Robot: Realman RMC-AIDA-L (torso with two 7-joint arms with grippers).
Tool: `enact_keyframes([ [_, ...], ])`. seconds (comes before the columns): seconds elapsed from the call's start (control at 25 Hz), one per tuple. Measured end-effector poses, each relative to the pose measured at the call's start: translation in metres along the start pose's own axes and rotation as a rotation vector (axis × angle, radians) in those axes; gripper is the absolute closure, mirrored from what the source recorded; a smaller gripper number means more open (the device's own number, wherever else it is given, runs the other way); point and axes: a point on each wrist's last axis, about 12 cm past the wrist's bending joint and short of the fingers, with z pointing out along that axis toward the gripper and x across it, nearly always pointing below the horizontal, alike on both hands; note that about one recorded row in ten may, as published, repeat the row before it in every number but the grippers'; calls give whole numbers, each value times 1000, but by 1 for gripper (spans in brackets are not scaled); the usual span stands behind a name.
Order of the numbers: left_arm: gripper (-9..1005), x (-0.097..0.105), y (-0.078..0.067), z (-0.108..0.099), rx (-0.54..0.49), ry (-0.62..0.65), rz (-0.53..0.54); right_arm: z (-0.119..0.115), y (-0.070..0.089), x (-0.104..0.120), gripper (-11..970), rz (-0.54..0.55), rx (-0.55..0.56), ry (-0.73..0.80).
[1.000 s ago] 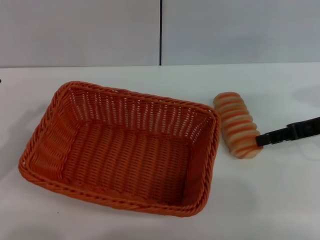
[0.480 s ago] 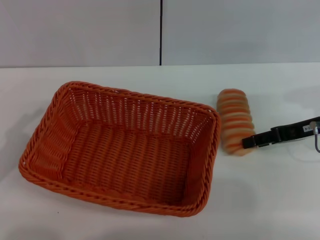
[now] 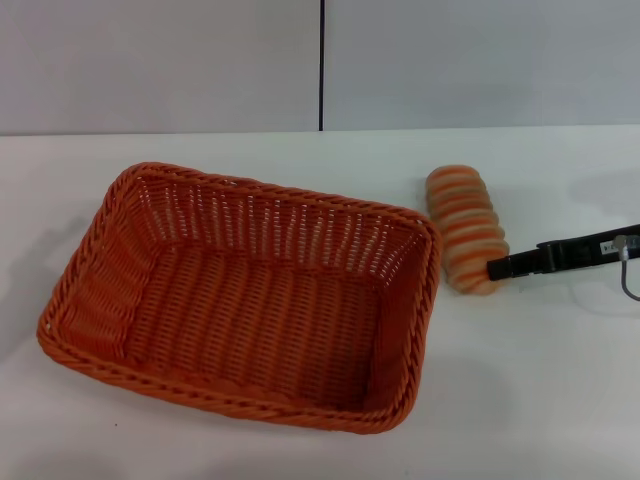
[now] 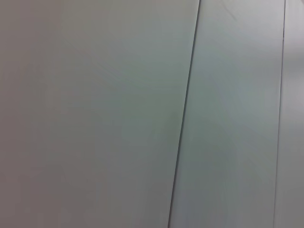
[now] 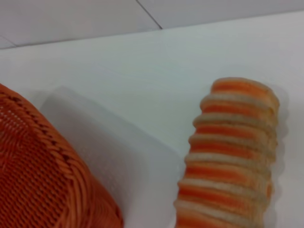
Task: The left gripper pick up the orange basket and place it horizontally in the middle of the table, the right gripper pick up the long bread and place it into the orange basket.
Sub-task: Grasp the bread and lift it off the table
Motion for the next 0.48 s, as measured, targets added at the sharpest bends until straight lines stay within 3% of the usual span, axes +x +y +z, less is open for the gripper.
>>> enact_keyframes([
  [0.08,194,0,0,0,0,0,-1,1,1,-1,501,-15,-11,-22],
  [0.2,194,0,0,0,0,0,-1,1,1,-2,633,-21,-17,-41],
  [0.48,194,2,0,1,-4,-10,-22,-5,1,-4,705,-24,-14,-91],
])
